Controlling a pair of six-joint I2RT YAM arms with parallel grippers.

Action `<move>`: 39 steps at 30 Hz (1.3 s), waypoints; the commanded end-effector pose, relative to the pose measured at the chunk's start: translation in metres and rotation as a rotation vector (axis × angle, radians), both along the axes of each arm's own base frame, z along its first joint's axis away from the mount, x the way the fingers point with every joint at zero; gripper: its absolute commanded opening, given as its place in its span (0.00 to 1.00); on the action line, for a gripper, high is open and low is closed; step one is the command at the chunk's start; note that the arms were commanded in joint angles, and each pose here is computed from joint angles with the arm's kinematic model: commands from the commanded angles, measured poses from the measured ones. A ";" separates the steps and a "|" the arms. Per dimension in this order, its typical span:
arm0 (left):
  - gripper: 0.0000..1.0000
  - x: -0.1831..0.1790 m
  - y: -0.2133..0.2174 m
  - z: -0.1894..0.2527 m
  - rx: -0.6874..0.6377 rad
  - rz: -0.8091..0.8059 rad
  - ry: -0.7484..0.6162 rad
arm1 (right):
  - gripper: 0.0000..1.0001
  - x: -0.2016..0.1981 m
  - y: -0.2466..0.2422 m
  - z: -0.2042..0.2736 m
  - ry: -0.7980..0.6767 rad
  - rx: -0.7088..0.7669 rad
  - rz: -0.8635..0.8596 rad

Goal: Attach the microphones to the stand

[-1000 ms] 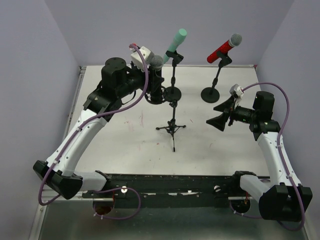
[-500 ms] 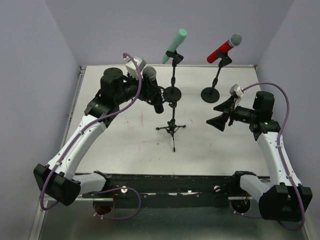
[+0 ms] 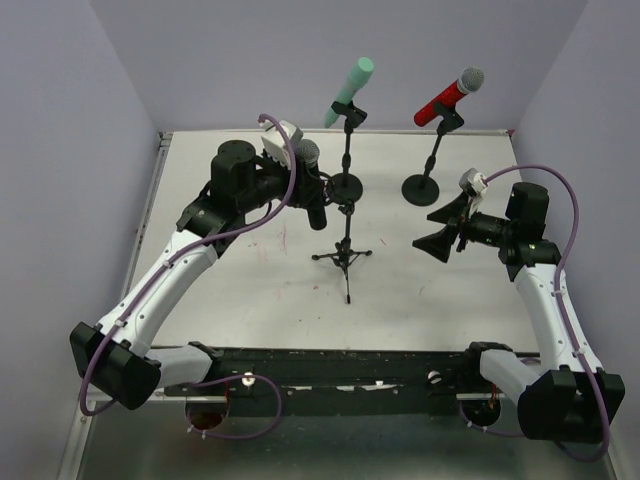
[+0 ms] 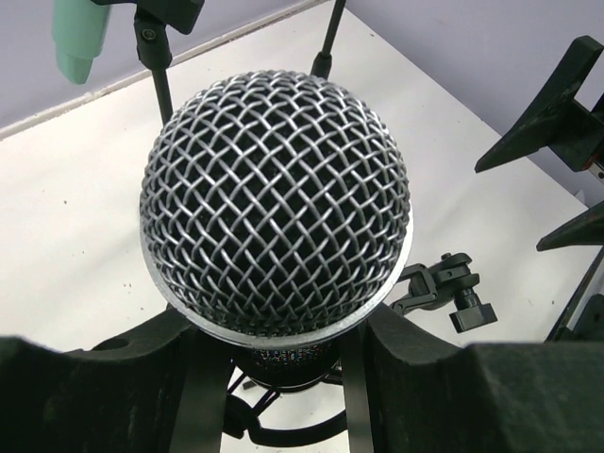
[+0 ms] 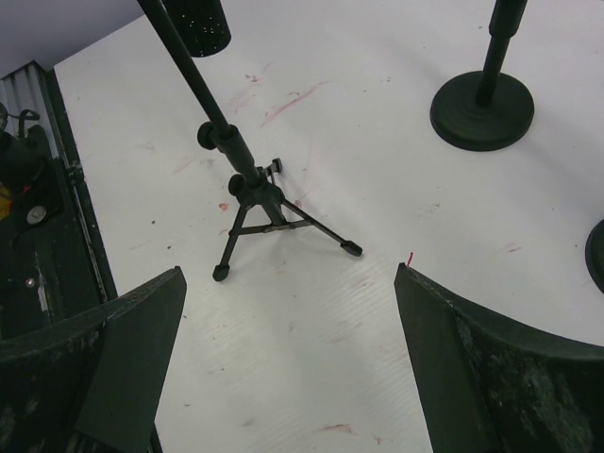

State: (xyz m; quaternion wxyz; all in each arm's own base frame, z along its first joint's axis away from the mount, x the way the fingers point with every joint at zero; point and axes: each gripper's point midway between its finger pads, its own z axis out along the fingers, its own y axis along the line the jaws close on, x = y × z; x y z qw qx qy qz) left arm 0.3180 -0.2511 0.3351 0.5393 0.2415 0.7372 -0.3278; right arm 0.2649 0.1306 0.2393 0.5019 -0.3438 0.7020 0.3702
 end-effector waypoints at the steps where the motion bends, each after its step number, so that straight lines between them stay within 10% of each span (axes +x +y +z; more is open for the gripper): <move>1: 0.12 -0.024 0.007 -0.068 0.129 -0.001 0.250 | 0.99 -0.002 0.000 -0.002 0.000 -0.011 0.003; 4: 0.57 -0.023 0.012 -0.042 0.083 0.046 0.218 | 1.00 -0.002 0.000 -0.002 0.000 -0.010 0.004; 8: 0.85 -0.025 0.017 0.004 -0.001 0.074 0.122 | 1.00 -0.002 0.000 -0.002 0.001 -0.012 0.002; 39: 0.98 -0.065 0.065 0.047 -0.113 0.135 -0.174 | 1.00 -0.003 0.000 -0.003 -0.004 -0.017 0.005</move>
